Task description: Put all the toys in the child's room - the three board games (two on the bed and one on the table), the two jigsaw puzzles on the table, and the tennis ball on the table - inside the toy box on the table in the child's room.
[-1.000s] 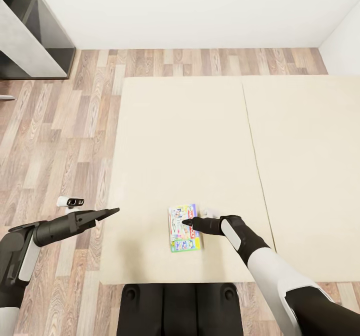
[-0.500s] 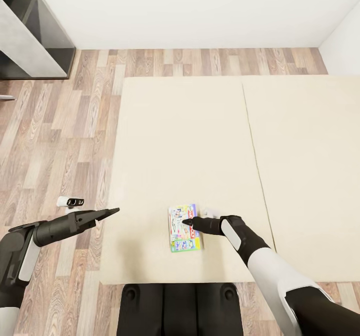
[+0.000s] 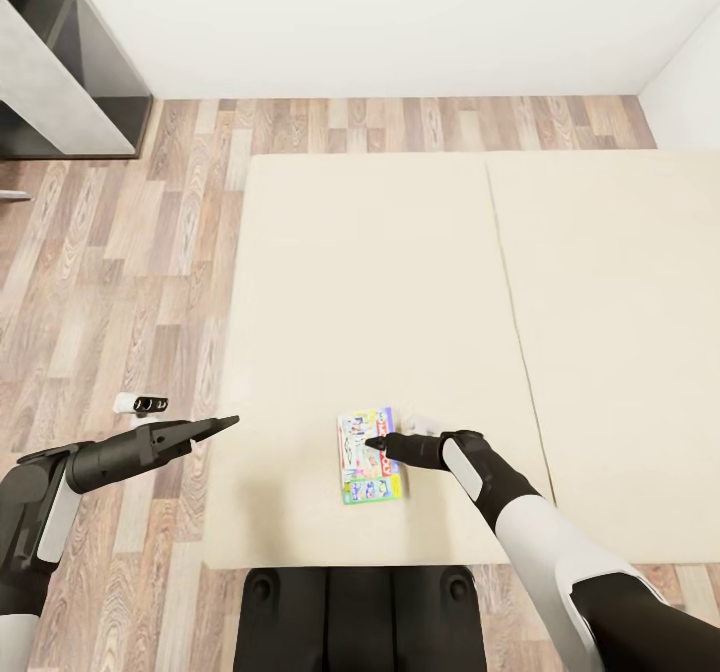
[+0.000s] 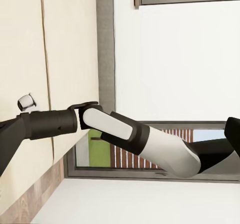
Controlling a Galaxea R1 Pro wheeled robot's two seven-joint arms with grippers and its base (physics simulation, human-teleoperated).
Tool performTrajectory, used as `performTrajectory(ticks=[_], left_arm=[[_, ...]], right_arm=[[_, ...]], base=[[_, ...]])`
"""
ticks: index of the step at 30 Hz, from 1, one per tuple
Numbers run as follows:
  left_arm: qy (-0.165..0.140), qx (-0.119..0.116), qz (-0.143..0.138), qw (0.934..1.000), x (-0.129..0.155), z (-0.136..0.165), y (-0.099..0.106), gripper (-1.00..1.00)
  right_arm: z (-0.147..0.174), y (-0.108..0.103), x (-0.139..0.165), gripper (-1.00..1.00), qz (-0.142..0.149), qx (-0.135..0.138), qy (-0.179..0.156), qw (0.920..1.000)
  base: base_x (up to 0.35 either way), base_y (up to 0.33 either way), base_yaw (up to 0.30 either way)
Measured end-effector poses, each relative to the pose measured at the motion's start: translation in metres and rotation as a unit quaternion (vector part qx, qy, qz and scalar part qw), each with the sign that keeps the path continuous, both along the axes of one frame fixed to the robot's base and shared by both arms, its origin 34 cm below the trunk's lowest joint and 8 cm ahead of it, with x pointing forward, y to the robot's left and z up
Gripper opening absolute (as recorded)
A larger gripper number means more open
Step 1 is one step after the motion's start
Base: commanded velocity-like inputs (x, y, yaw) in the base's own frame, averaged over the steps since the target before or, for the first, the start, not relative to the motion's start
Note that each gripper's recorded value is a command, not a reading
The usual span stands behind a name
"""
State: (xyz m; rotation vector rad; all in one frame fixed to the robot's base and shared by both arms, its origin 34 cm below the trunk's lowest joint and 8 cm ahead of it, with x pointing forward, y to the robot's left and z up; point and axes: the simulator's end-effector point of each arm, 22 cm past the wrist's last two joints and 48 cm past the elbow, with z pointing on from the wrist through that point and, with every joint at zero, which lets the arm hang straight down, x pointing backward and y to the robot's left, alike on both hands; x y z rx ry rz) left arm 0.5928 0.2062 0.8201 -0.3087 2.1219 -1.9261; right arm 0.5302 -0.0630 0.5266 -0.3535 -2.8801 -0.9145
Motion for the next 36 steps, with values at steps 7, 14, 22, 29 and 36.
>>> performTrajectory(ticks=[7, 14, 22, 29, 36], left_arm=[[0.000, 0.000, 0.000, 1.0000, 0.0000, -0.0001, 0.0000, 1.00], [0.000, 0.000, 0.000, 1.0000, 0.0000, -0.0001, 0.0002, 1.00], [0.000, 0.000, 0.000, 1.0000, 0.0000, 0.0000, 0.0000, 1.00], [0.001, 0.000, 0.000, 1.0000, 0.0000, -0.0001, 0.0002, 1.00], [0.001, 0.000, 0.000, 1.0000, 0.0000, -0.0001, 0.0002, 1.00]], right_arm=[[0.0005, 0.0014, 0.0002, 1.00, -0.001, 0.002, 0.001, 1.0000], [0.0007, 0.0019, 0.0002, 1.00, -0.002, 0.003, 0.001, 1.0000], [0.0005, 0.0014, 0.0002, 1.00, -0.001, 0.001, 0.000, 1.0000], [0.0006, 0.0016, 0.0002, 1.00, -0.001, 0.002, 0.001, 1.0000], [0.0006, 0.0016, 0.0002, 1.00, -0.001, 0.002, 0.001, 1.0000]], base=[[0.000, 0.022, 0.000], [0.000, 0.000, 0.000], [0.000, 0.047, 0.000], [0.000, 0.044, 0.000], [0.000, 0.066, 0.000]])
